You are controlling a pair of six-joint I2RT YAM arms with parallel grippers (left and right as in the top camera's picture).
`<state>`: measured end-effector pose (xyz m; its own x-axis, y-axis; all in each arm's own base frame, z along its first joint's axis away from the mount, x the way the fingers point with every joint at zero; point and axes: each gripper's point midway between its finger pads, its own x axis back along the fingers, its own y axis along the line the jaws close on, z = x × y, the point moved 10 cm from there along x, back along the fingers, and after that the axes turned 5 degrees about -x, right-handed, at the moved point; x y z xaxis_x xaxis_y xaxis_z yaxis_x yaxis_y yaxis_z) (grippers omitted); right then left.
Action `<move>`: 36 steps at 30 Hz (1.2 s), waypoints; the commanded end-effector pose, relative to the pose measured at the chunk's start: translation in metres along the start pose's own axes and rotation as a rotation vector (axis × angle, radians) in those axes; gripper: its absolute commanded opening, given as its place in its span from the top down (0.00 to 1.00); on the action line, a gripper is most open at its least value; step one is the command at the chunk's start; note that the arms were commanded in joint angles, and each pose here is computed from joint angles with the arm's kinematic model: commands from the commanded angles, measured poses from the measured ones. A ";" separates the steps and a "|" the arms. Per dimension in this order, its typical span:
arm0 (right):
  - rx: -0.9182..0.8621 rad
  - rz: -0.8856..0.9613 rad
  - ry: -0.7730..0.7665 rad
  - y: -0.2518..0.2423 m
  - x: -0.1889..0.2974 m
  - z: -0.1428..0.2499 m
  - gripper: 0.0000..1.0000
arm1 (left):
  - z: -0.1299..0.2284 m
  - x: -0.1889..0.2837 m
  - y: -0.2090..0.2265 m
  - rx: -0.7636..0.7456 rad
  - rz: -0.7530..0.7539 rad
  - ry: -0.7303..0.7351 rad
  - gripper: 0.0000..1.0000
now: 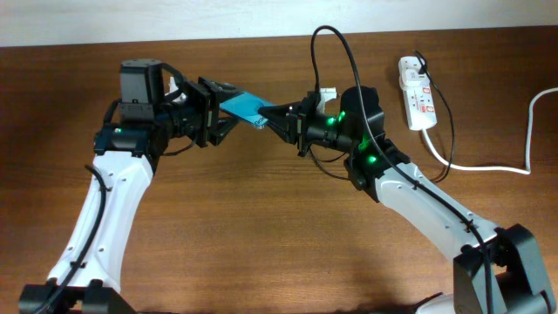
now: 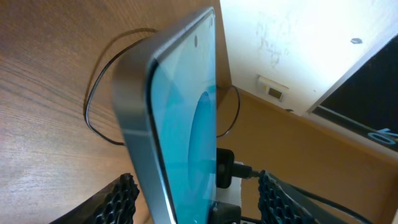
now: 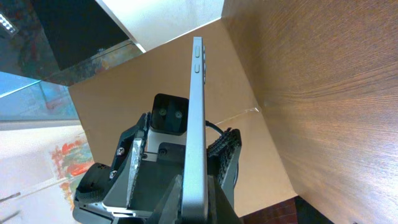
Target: Plug charger to phone and switch on socket
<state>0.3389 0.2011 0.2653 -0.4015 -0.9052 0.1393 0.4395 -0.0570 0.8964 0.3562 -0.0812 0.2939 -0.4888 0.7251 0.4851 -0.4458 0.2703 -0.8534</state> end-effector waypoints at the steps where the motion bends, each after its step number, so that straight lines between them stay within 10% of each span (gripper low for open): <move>1: 0.045 -0.035 0.030 0.013 0.005 0.010 0.96 | 0.001 0.001 -0.001 -0.012 -0.005 -0.029 0.34; 36: 0.099 -0.027 0.057 0.013 0.005 0.012 0.96 | -0.002 0.002 0.000 -0.016 -0.022 -0.074 1.00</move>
<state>0.3373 0.2017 0.2661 -0.3782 -0.9161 0.1329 0.4800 -0.0713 0.8744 0.3591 -0.0806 0.2931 -0.5244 0.6855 0.5051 -0.4516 0.2789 -0.8475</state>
